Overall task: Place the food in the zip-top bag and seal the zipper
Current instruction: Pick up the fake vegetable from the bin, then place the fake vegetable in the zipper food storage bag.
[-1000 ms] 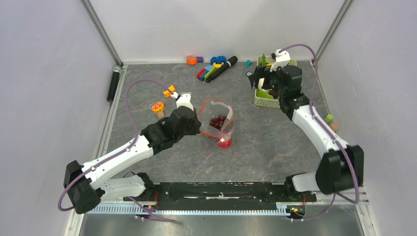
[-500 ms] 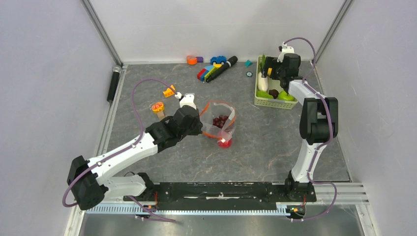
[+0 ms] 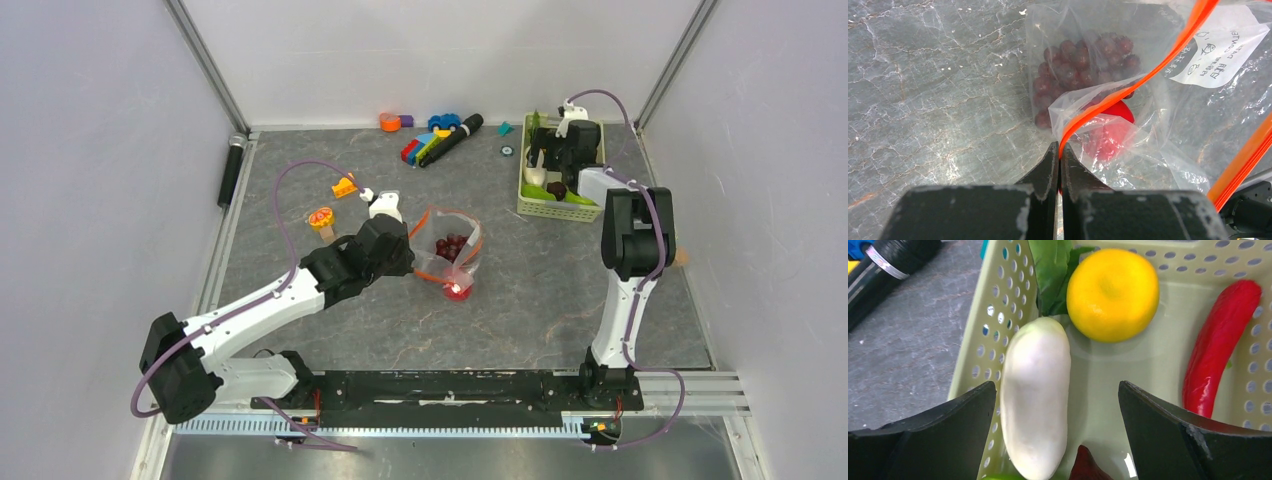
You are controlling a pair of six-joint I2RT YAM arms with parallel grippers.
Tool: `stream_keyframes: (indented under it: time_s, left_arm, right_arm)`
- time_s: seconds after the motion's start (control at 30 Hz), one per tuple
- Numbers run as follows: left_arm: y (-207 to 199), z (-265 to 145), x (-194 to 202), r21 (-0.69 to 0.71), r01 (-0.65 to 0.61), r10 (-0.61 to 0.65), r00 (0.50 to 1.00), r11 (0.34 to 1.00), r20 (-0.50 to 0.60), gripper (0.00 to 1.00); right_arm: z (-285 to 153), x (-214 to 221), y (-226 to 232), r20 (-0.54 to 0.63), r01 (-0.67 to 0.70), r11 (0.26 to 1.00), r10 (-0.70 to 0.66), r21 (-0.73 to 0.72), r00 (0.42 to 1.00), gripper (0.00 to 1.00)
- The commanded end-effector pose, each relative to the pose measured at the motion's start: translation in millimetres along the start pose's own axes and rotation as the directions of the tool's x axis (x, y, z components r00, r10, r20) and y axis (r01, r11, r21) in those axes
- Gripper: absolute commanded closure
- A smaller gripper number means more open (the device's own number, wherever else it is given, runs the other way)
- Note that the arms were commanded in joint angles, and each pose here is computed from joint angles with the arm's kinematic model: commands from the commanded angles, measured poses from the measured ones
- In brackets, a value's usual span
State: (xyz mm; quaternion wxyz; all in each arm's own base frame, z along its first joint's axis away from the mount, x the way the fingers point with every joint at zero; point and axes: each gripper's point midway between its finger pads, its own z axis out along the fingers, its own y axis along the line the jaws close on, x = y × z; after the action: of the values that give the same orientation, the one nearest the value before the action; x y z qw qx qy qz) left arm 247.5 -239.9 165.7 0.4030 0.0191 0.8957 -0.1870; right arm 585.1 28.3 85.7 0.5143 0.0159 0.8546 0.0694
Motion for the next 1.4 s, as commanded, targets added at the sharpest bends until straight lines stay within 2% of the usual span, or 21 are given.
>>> stream_keyframes:
  time_s: [0.0, 0.17, 0.3, 0.37, 0.53, 0.63, 0.73, 0.9, 1.0, 1.23, 1.37]
  left_arm:
    - [-10, -1, -15, 0.033, -0.005, 0.004, 0.999, 0.999, 0.032, 0.98]
    - [-9, 2, -14, 0.024, -0.013, 0.012, 1.0, 1.0, 0.027, 0.98]
    - [-9, 4, -14, 0.016, -0.019, 0.019, 1.0, 1.0, 0.021, 0.98]
    - [-9, 6, -13, 0.013, -0.019, 0.018, 1.0, 1.0, 0.019, 0.98]
    - [-8, 7, -14, 0.008, -0.023, 0.023, 1.0, 1.0, 0.016, 0.98]
    - [-8, 7, -13, 0.006, -0.024, 0.024, 1.0, 1.0, 0.013, 0.98]
    - [-8, 6, -12, 0.009, -0.021, 0.021, 1.0, 1.0, 0.011, 0.98]
    - [-13, 3, -13, 0.036, -0.016, 0.016, 1.0, 0.999, 0.007, 0.98]
    - [-14, 2, -10, 0.051, -0.013, 0.013, 1.0, 0.999, 0.002, 0.98]
    - [-16, -7, -11, 0.086, -0.006, 0.005, 1.0, 0.996, 0.012, 0.98]
    - [-15, -9, -12, 0.091, 0.0, -0.002, 1.0, 0.996, 0.022, 0.98]
  right_arm:
    - [13, 0, -4, 0.026, -0.014, 1.0, 0.014, 0.006, 1.0, 0.02]
    - [25, 21, -9, -0.003, -0.023, 1.0, 0.023, 0.017, 1.0, 0.03]
    - [33, 32, 1, -0.005, -0.102, 0.994, 0.102, -0.038, 0.995, 0.07]
    - [34, 32, -13, 0.019, -0.161, 0.986, 0.162, -0.047, 0.987, 0.1]
    - [34, 35, -3, 0.048, -0.194, 0.974, 0.201, -0.121, 0.978, 0.32]
    - [28, 27, -7, 0.08, -0.184, 0.978, 0.193, -0.101, 0.978, 0.55]
    - [16, 10, -9, 0.113, -0.158, 0.984, 0.166, -0.08, 0.98, 0.7]
    - [-29, -54, -5, 0.219, -0.119, 0.991, 0.131, -0.064, 0.967, 0.76]
    - [-71, -89, 6, 0.285, -0.087, 0.993, 0.108, -0.085, 0.953, 0.79]
    - [-162, -110, 39, 0.41, -0.03, 0.987, 0.092, -0.156, 0.907, 0.81]
    - [-203, -107, 96, 0.427, 0.029, 0.946, 0.119, -0.323, 0.896, 0.82]
